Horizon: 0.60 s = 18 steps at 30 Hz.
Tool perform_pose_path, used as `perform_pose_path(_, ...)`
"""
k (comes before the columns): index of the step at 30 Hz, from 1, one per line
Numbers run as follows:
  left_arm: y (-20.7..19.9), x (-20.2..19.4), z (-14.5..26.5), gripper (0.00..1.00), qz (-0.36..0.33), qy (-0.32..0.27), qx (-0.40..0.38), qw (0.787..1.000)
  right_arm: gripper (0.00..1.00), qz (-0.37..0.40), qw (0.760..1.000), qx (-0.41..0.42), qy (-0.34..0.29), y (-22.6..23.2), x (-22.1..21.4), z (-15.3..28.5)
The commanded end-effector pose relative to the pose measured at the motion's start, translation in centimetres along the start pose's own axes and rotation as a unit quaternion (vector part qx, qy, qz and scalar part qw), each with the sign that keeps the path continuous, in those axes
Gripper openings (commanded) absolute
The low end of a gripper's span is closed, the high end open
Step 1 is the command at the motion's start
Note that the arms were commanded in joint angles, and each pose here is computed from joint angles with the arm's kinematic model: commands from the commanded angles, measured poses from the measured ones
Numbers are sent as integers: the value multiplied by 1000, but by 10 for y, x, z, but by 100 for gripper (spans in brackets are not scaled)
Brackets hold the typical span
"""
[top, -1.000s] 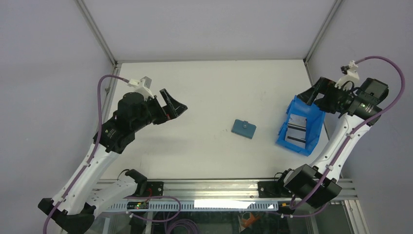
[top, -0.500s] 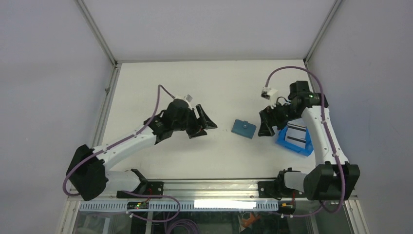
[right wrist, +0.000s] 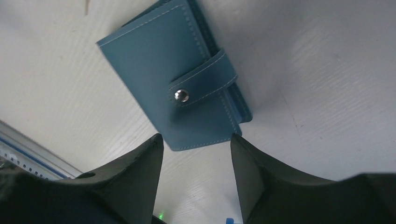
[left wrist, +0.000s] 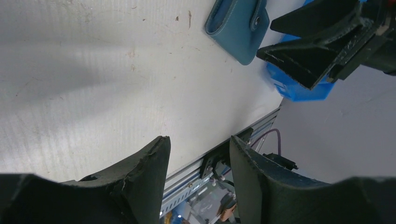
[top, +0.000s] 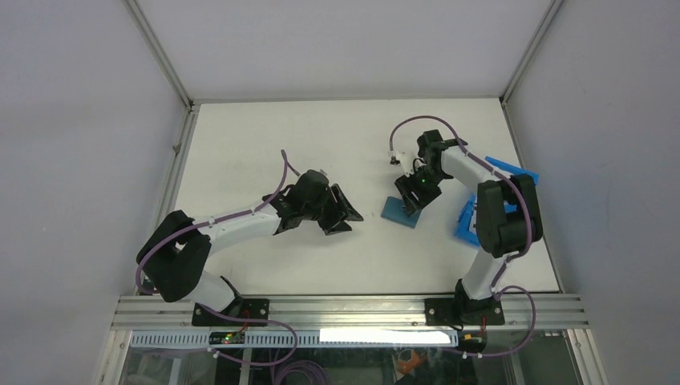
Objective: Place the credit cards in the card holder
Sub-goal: Open the card holder at the center of the board.
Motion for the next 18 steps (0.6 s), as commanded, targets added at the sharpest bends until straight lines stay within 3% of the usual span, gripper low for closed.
perform_pose_path(1, -1, 3, -1, 51, 6, -13, -8, 1000, 59, -18, 999, -36, -26, -17, 26, -4)
perform_pose_path(8, 9, 1, -18, 52, 21, 3, 3, 1000, 57, -34, 999, -13, -2, -13, 22, -16)
perform_pose_path(15, 18, 4, -36, 50, 40, 13, 13, 999, 38, -49, 993, 105, 35, 48, 7, -17)
perform_pose_path(18, 23, 7, -40, 49, 47, 12, 22, 999, 37, -53, 985, 160, 45, 74, 5, -14)
Point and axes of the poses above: each gripper's point midway between its finger pads, its own z axis back along the fingers, its own y axis along the line the jaws close on, x = y × z, the point moved 4 cm from there along z, back along the fingers, and after that the axes turned 10 degrees about -z, right-handed, at the moved point
